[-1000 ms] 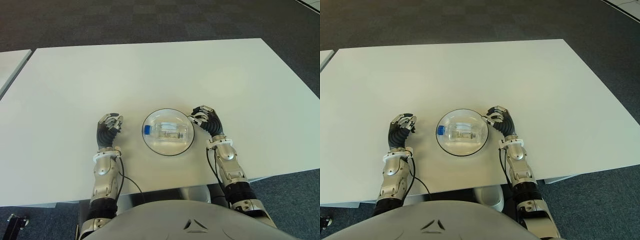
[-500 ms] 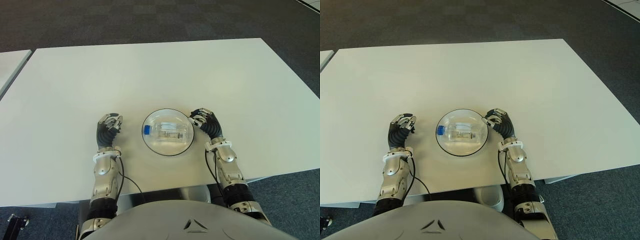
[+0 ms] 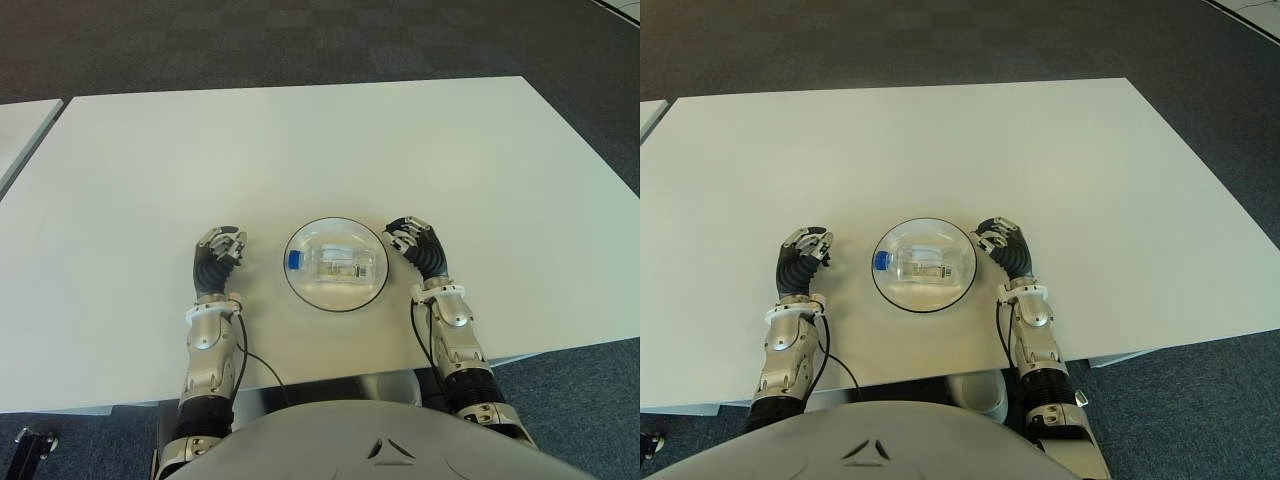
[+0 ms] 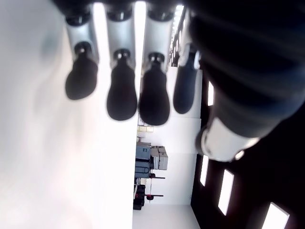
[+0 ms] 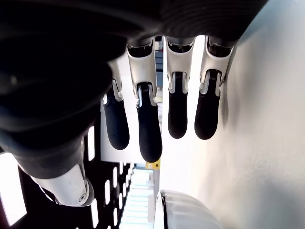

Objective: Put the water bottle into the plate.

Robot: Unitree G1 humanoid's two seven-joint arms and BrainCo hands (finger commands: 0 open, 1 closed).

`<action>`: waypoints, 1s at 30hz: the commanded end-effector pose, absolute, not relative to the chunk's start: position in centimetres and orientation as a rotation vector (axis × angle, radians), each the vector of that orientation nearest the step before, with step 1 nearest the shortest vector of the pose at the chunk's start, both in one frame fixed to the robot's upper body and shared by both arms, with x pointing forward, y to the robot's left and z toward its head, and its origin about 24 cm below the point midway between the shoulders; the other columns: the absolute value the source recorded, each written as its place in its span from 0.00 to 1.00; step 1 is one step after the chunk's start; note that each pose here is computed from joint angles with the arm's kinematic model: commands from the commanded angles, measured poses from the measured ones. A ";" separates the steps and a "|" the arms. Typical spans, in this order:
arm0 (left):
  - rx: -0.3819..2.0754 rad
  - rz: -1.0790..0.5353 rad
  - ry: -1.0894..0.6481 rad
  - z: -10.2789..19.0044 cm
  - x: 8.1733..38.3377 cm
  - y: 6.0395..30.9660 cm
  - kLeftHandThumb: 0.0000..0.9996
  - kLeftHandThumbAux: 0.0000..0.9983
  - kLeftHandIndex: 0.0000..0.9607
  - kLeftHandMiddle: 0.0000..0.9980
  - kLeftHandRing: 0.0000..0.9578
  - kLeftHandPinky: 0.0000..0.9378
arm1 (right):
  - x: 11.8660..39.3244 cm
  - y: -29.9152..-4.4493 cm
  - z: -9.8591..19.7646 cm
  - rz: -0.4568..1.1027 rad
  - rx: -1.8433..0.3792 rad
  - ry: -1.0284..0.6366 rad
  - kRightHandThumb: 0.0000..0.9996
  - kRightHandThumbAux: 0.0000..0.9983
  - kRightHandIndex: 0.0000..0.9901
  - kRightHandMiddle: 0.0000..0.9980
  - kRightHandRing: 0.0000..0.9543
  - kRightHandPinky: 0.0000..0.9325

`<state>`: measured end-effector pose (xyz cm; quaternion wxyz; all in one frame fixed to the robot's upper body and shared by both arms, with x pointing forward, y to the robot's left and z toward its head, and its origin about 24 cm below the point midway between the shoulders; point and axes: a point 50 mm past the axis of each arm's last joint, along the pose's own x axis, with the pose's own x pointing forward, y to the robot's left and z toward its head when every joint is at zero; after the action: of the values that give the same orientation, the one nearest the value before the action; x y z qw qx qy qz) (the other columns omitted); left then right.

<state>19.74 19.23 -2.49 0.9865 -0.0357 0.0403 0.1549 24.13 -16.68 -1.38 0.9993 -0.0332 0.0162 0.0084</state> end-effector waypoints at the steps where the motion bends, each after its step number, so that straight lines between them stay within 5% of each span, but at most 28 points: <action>1: -0.061 0.299 0.122 -3.1 19.4 19.3 0.71 0.72 0.45 0.73 0.76 0.78 | 23.7 -16.9 -2.0 -0.011 -0.066 0.064 0.70 0.74 0.43 0.49 0.53 0.56; 30: -0.066 0.257 0.134 -3.3 19.8 19.2 0.71 0.72 0.45 0.73 0.75 0.78 | 22.5 -18.1 -1.5 -0.161 -0.106 0.029 0.70 0.73 0.43 0.51 0.55 0.55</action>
<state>19.94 19.44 -2.60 0.9893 -0.0359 0.0457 0.1340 22.86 -18.19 -1.30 0.9957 -0.0530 0.0122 -0.0746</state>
